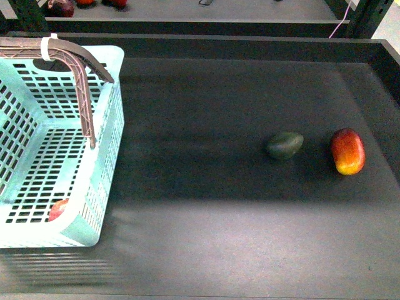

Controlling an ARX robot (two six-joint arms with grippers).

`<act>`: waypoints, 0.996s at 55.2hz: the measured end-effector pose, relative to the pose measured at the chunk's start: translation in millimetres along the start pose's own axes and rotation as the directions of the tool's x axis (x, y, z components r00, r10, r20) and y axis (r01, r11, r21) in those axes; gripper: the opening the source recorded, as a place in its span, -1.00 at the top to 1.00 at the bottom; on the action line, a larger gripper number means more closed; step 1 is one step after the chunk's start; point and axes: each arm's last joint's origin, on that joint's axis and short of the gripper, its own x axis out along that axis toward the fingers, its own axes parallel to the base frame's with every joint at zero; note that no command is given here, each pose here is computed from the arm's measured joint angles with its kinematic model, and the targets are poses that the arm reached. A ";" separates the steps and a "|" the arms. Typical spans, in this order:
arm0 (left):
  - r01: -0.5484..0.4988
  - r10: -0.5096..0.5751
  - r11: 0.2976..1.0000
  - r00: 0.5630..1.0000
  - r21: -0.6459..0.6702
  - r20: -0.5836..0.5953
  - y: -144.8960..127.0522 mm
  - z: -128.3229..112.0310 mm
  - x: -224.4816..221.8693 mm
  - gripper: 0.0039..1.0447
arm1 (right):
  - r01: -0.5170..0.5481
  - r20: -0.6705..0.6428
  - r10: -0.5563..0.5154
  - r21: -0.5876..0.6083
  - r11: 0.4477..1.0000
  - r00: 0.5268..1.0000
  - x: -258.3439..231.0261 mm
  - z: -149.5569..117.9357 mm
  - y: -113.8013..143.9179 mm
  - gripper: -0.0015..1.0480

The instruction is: Pick apple with right arm and hold basket with left

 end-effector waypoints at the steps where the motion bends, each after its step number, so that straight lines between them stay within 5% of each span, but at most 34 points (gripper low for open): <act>1: 0.000 0.000 1.000 1.000 0.019 -0.003 0.3 -2.2 -4.0 0.44 | 0.000 0.000 0.000 0.000 1.000 1.000 0.0 0.0 0.0 -0.83; 9: -0.002 0.005 0.996 0.999 0.084 -0.042 2.3 -19.1 -29.2 0.95 | 0.000 0.000 0.000 0.000 1.000 1.000 0.0 0.0 0.0 -0.83; 55: -0.001 0.004 0.994 0.999 0.107 -0.033 5.2 -43.2 -107.2 0.94 | 0.000 0.000 0.000 0.000 1.000 1.000 0.0 0.0 0.0 -0.83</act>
